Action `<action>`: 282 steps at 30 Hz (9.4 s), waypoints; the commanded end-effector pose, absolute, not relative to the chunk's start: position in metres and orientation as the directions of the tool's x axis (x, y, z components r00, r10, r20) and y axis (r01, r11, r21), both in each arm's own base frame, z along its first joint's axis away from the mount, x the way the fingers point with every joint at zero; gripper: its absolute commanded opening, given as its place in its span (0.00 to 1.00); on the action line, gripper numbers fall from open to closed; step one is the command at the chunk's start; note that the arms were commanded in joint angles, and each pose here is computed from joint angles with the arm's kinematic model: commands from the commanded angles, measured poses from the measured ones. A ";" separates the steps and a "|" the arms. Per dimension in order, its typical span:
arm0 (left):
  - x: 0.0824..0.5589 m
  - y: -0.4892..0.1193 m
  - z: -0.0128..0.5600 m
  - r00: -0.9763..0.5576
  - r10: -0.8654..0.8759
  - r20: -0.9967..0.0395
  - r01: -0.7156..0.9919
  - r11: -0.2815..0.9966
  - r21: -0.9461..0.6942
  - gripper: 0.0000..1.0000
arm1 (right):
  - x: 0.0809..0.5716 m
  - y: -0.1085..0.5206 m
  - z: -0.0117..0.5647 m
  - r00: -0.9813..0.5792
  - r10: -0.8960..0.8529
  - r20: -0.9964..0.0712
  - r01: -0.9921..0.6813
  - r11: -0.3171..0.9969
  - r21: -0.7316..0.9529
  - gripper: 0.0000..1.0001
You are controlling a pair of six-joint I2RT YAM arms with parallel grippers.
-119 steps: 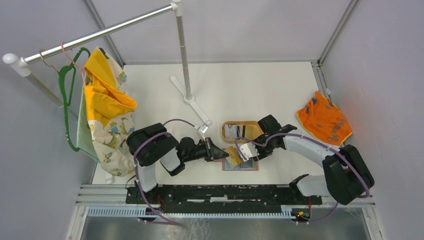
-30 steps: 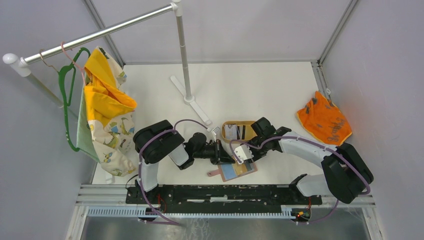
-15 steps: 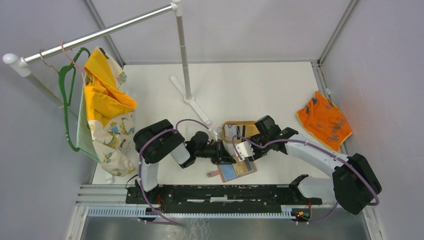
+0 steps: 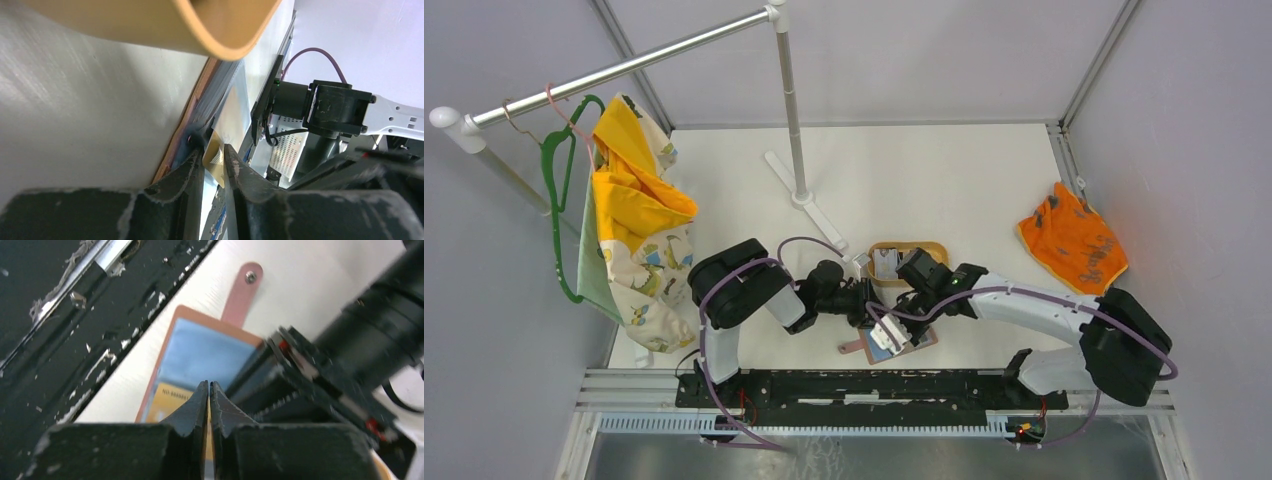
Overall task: Put the credit cards into the card holder
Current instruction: Insert the credit card into the card holder, then close the card holder at the center of the board.
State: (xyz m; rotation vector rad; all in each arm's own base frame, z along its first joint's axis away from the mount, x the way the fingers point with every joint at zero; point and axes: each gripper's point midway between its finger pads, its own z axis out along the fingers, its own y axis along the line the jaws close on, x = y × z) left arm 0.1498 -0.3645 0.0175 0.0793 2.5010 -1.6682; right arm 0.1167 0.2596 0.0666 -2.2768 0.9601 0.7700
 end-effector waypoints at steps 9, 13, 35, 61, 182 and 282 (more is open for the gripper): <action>0.157 -0.362 0.004 -0.978 -0.033 -0.204 0.168 0.448 -0.878 0.30 | 0.125 0.282 0.031 0.645 -0.599 -0.475 -0.758 -0.583 -0.294 0.09; 0.157 -0.362 0.004 -0.977 -0.030 -0.210 0.174 0.452 -0.875 0.31 | 0.126 0.270 0.023 0.677 -0.613 -0.408 -0.730 -0.627 -0.271 0.09; 0.177 -0.340 0.027 -0.922 -0.053 -0.384 0.287 0.574 -0.767 0.42 | 0.140 0.239 0.028 0.645 -0.667 -0.373 -0.762 -0.600 -0.243 0.10; 0.093 -0.273 0.042 -0.918 0.126 -0.375 0.367 0.627 -0.687 0.61 | 0.196 0.167 0.044 0.365 -0.779 -0.510 -0.925 -0.242 -0.292 0.35; 0.189 -0.377 0.082 -0.788 0.051 -0.613 0.501 0.632 -0.592 0.35 | 0.183 0.170 0.033 0.525 -0.680 -0.512 -0.842 -0.327 -0.429 0.20; 0.111 -0.397 0.064 -0.249 0.731 -0.636 0.740 0.567 0.362 0.70 | 0.240 0.111 0.131 0.058 -0.473 -0.879 -0.938 0.276 -0.210 0.33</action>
